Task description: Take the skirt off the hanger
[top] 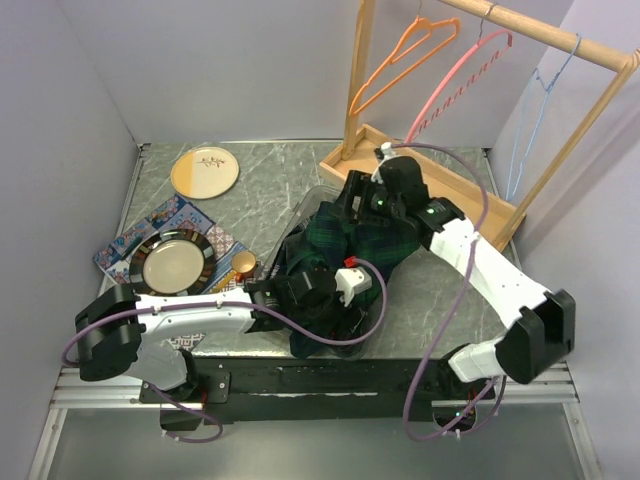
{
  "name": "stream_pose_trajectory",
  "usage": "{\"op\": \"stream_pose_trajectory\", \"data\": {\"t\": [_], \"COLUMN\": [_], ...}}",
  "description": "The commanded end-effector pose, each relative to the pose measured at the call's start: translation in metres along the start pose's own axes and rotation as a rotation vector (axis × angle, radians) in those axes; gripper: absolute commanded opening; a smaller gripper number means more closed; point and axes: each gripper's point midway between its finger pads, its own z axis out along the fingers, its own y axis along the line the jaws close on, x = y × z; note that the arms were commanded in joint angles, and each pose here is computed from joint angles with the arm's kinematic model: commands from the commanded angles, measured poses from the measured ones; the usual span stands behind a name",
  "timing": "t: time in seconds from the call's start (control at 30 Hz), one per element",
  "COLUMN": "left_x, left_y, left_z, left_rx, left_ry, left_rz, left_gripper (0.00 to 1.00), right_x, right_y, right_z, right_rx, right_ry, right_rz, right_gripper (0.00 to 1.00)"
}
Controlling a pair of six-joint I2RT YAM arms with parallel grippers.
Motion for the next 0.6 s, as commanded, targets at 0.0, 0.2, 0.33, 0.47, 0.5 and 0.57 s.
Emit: {"op": "stream_pose_trajectory", "data": {"t": [0.0, 0.2, 0.33, 0.47, 0.5, 0.57], "left_x": [-0.003, -0.009, -0.031, -0.064, -0.069, -0.075], "left_y": [-0.018, -0.011, -0.005, -0.006, -0.005, -0.005], "left_z": [0.003, -0.003, -0.024, -0.055, -0.062, -0.073], "left_rx": [0.064, 0.005, -0.053, -0.090, -0.107, -0.121], "left_ry": [0.012, 0.000, -0.080, -0.172, -0.178, -0.196], "left_rz": [0.018, 0.024, 0.014, -0.020, -0.027, -0.033], "left_gripper": [0.91, 0.92, 0.95, 0.99, 0.99, 0.99], "right_x": [-0.006, 0.012, 0.029, 0.053, 0.066, 0.078], "right_y": [0.020, -0.012, -0.046, -0.059, -0.070, -0.080], "right_z": [0.023, 0.037, 0.029, 0.042, 0.047, 0.055], "right_rx": [-0.071, 0.062, 0.162, 0.118, 0.140, 0.155], "right_ry": [-0.006, 0.016, -0.019, -0.068, -0.047, -0.034], "right_rz": [-0.071, -0.073, -0.047, 0.025, 0.033, 0.046], "right_gripper": [0.84, 0.28, 0.00, 0.00, 0.00, 0.00]}}
